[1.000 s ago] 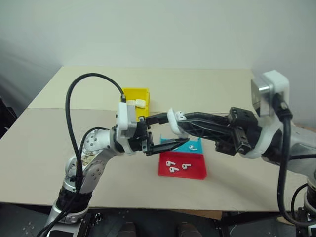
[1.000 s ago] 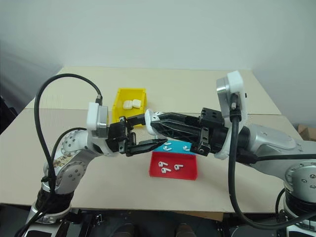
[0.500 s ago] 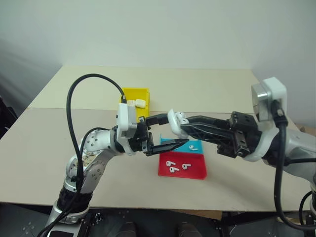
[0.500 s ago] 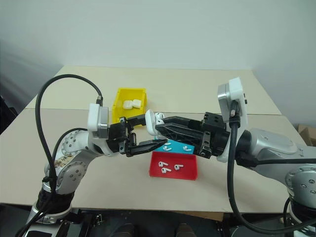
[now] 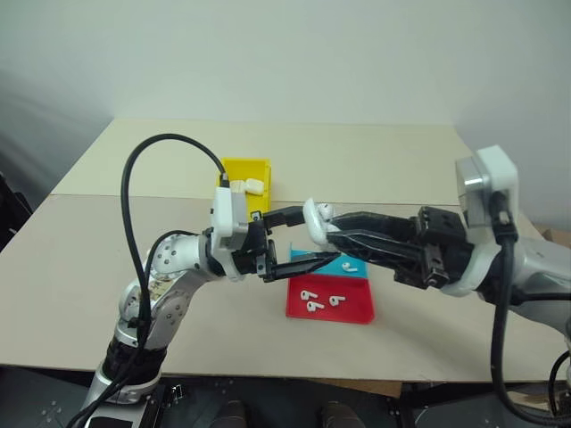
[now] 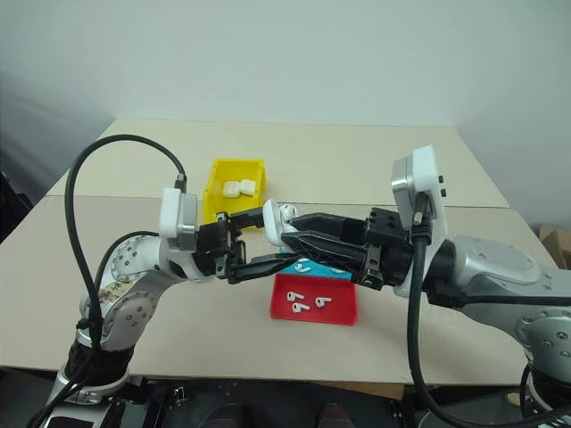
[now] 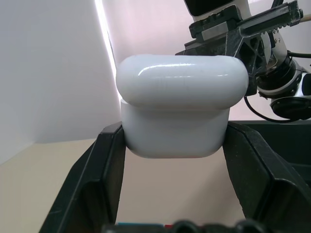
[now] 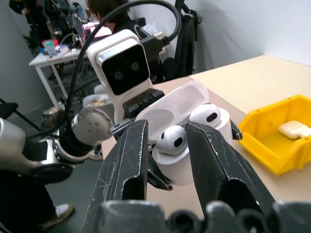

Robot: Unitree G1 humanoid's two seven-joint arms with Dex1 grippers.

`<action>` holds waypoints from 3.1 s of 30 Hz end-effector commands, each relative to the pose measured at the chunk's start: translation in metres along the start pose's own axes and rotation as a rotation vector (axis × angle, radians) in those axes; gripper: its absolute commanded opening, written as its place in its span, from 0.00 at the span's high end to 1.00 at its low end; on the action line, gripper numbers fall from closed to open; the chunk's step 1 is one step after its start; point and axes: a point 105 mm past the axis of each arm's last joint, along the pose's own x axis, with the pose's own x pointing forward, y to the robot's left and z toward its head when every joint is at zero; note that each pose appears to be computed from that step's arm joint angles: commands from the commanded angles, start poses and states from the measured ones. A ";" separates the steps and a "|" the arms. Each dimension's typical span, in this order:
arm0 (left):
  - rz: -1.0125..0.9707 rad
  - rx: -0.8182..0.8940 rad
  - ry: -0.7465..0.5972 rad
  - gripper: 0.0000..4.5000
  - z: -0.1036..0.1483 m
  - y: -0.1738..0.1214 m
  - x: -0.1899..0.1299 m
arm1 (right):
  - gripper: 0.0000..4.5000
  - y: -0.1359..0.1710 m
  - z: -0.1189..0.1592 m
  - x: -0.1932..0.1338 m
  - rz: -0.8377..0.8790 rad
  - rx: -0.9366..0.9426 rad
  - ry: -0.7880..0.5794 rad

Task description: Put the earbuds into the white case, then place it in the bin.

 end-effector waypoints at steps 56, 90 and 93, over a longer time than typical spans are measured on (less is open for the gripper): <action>0.059 0.095 0.017 0.39 -0.021 0.035 0.016 | 0.99 -0.070 0.077 0.009 0.008 -0.529 0.220; 1.172 0.235 0.567 0.01 -0.083 0.200 -0.068 | 1.00 -0.099 -0.001 -0.040 -0.427 -0.154 0.032; 1.152 0.187 0.429 0.01 -0.071 0.196 -0.060 | 1.00 -0.100 -0.002 -0.040 -0.433 -0.159 0.041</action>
